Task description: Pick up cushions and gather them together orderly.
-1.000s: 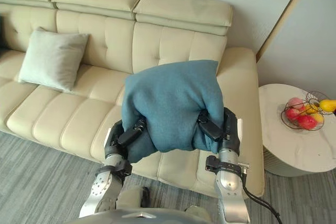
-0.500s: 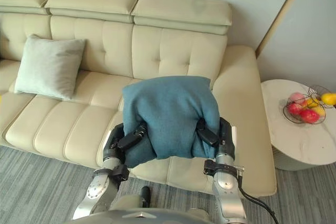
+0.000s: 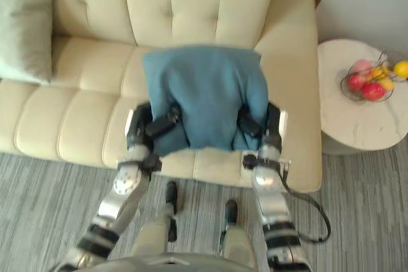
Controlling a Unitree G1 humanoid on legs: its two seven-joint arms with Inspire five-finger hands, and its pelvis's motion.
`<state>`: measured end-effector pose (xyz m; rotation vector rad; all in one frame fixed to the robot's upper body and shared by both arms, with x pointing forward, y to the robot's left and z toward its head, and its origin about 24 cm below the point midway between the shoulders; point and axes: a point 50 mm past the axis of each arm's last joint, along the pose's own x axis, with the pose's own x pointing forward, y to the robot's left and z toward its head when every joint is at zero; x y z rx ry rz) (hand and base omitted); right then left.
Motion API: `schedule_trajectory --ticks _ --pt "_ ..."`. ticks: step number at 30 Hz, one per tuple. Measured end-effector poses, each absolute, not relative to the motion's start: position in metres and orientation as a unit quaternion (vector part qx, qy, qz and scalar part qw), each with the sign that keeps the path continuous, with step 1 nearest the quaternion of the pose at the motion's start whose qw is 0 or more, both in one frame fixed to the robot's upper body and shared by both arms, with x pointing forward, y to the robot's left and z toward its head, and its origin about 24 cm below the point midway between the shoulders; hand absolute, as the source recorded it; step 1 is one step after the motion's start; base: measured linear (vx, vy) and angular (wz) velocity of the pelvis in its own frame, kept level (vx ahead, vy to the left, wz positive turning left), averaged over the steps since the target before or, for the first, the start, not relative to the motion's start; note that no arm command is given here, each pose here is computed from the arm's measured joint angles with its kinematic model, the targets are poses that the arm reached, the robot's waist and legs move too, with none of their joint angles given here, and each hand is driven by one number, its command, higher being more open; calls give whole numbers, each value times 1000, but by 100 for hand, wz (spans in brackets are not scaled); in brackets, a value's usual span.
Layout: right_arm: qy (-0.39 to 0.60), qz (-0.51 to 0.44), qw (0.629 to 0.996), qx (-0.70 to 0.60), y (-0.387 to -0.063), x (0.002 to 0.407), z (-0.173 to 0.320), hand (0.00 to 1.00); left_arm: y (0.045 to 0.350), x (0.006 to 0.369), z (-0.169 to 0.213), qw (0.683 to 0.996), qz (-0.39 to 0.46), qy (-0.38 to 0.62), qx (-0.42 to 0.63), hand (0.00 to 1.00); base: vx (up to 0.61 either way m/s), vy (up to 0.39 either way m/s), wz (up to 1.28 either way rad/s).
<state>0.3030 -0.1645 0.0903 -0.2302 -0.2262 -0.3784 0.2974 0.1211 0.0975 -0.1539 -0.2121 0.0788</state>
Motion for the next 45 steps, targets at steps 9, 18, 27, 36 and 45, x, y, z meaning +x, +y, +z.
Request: schedule_trajectory --ticks 9,18,27,36,45 --pt "-335 -245 901 -125 -150 376 276 100 124 370 259 943 103 -315 -36 100 -42 -6 0" --pt "-324 -277 902 -71 -135 395 337 100 143 394 355 921 180 -346 -22 100 51 9 5" --pt "-280 -219 934 33 -129 400 343 100 134 402 369 940 146 -306 -23 100 34 26 1" --pt "-269 -186 944 31 -126 397 295 100 160 410 303 951 164 -253 -75 100 59 -28 -5" --pt "-269 -215 938 40 -161 375 248 100 198 403 247 951 203 -208 -106 100 57 -32 -2"
